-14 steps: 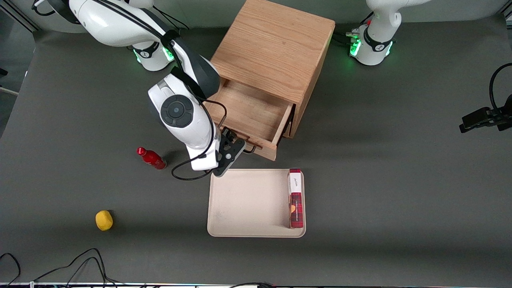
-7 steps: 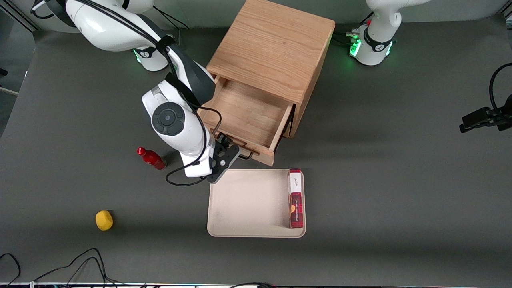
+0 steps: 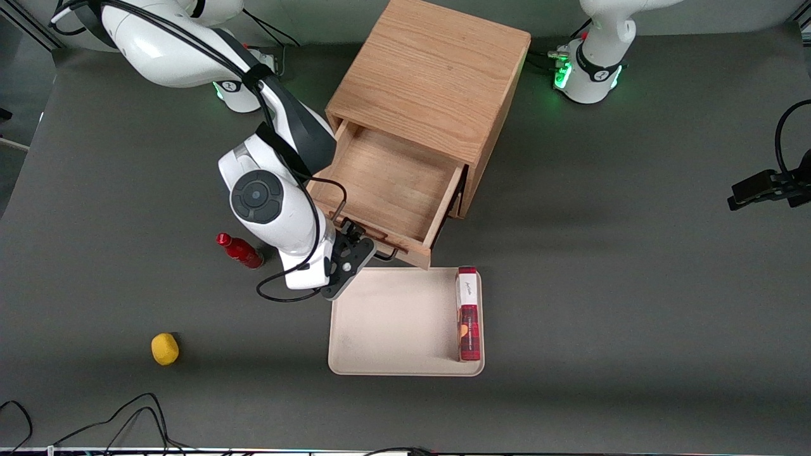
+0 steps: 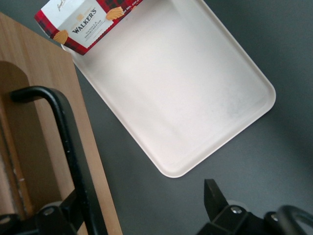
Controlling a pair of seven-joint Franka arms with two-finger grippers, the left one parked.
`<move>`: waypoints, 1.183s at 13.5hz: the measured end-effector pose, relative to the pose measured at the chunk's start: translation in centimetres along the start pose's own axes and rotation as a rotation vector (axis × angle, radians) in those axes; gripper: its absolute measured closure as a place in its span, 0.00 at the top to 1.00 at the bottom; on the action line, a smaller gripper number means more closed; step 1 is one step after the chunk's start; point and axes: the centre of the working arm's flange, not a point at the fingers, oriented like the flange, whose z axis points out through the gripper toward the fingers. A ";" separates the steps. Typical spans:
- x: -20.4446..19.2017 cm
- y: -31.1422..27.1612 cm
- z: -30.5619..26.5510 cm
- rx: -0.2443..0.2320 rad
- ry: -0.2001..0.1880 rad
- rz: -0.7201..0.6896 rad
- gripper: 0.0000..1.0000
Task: Open upper drawer
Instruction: 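Keep pulling the upper drawer fully open with the right gripper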
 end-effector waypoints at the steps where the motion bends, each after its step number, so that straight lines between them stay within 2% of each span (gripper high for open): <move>1: 0.1 0.3 -0.1 -0.002 0.004 0.004 1.00; 16: 0.2 3.1 -0.2 -0.015 0.023 0.032 1.00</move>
